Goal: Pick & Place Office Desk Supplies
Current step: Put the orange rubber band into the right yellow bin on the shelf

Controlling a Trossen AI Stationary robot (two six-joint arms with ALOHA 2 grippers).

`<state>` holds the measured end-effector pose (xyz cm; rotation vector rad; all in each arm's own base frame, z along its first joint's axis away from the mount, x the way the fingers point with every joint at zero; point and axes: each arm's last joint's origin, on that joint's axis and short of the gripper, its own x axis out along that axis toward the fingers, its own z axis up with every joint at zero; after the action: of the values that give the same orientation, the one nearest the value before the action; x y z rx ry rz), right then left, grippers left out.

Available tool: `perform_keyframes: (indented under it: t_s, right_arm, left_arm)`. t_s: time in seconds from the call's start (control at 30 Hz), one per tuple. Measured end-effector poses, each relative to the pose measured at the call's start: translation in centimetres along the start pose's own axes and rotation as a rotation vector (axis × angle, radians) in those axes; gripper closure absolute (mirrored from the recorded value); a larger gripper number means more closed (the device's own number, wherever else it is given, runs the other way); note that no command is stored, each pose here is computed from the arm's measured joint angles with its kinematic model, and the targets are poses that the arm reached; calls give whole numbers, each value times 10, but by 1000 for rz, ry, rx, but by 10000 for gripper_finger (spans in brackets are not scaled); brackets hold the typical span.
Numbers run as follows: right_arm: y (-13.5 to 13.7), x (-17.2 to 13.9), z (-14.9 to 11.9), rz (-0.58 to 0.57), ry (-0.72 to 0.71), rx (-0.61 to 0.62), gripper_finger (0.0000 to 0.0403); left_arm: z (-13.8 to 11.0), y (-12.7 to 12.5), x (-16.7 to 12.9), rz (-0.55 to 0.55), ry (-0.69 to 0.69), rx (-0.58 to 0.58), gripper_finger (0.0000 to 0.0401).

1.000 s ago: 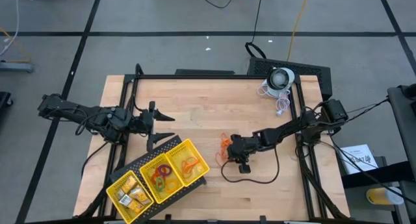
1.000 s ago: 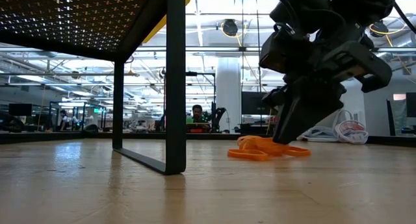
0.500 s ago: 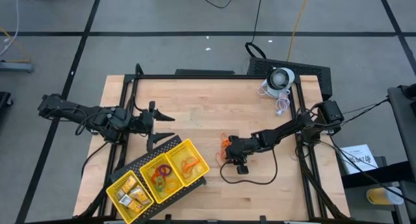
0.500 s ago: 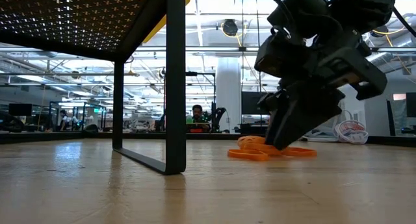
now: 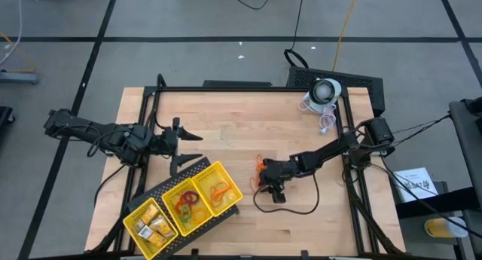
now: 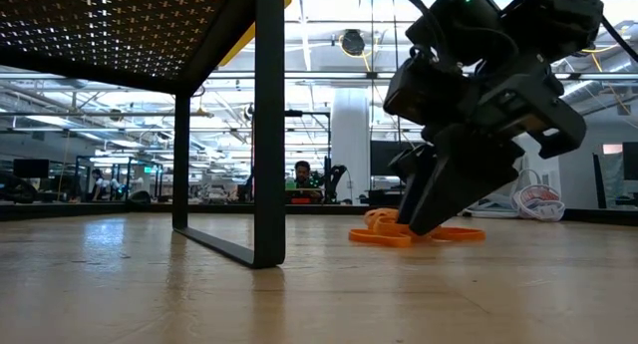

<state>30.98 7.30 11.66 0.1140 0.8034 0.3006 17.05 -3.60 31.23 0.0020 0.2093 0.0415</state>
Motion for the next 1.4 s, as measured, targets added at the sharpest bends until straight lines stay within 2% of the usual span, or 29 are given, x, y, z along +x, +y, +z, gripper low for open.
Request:
perform_keyframes:
  t_s: [0.33, 0.67, 1.03, 1.4]
  right_arm:
    - [0, 0, 0, 2, -4, -2, 349]
    - [0, 0, 1, 28, -4, -1, 398]
    - [3, -11, 11, 34, -60, -13, 401]
    - [3, -54, 39, 23, -215, -49, 401]
  left_arm:
    - [0, 0, 0, 0, -1, 1, 132]
    - [0, 0, 0, 0, -1, 0, 132]
    - [0, 0, 0, 0, 0, -1, 132]
    - [0, 0, 0, -1, 0, -3, 132]
